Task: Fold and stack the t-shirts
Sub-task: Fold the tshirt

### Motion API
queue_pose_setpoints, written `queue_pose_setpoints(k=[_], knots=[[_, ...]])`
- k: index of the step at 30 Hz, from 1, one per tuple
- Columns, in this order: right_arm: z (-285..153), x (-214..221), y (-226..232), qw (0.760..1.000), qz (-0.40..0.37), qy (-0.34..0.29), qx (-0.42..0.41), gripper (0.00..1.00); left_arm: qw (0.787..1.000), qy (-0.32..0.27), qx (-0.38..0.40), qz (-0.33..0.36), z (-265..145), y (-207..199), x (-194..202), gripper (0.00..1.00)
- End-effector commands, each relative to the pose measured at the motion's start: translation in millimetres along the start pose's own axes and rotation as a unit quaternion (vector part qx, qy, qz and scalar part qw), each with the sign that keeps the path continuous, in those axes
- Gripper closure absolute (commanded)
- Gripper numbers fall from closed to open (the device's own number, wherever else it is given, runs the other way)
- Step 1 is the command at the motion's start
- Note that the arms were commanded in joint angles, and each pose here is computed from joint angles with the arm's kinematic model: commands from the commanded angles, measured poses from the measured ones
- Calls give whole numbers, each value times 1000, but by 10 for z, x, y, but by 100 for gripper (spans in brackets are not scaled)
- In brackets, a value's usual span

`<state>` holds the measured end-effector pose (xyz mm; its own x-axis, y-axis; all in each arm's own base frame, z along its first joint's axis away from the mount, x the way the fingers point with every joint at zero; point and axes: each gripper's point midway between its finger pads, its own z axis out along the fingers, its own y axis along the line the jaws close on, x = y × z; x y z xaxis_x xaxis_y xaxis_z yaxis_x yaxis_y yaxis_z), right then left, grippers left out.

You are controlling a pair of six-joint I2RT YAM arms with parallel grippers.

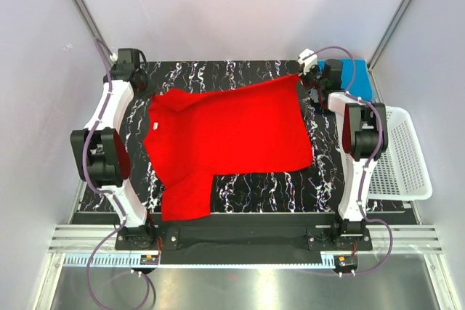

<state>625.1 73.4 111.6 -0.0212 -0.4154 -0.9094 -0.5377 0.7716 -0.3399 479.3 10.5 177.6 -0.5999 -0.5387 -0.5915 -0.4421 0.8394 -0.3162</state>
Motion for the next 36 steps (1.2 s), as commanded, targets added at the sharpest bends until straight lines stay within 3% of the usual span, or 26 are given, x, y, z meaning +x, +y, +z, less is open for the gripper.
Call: queue_pose_setpoints(k=[1, 7, 18, 23, 25, 26, 27, 31, 36], knots=[[-248, -255, -60, 999, -52, 3, -2, 100, 1000, 0, 15, 4, -225, 41, 84, 100], [-423, 6, 157, 997, -50, 47, -22, 100, 999, 50, 6, 5, -215, 258, 575, 100], [-555, 242, 426, 993, -49, 100, -41, 98, 996, 74, -20, 33, -481, 574, 976, 100], [-586, 244, 528, 992, -58, 109, -35, 95, 993, 111, -11, 32, -434, 696, 1367, 99], [-596, 220, 480, 991, -63, 116, -20, 91, 991, 131, 1, 32, -420, 699, 1509, 90], [-603, 199, 477, 991, -64, 119, -17, 87, 990, 138, 3, 32, -420, 704, 1549, 75], [-626, 226, 489, 989, -63, 129, -19, 79, 989, 143, 6, 31, -426, 701, 1580, 72], [-691, 19, 374, 989, -45, 139, 10, 71, 986, 156, 48, 26, -516, 563, 1634, 64], [-904, -494, 540, 983, 80, 164, 4, 58, 991, 104, 80, 14, -656, 362, 1331, 62]])
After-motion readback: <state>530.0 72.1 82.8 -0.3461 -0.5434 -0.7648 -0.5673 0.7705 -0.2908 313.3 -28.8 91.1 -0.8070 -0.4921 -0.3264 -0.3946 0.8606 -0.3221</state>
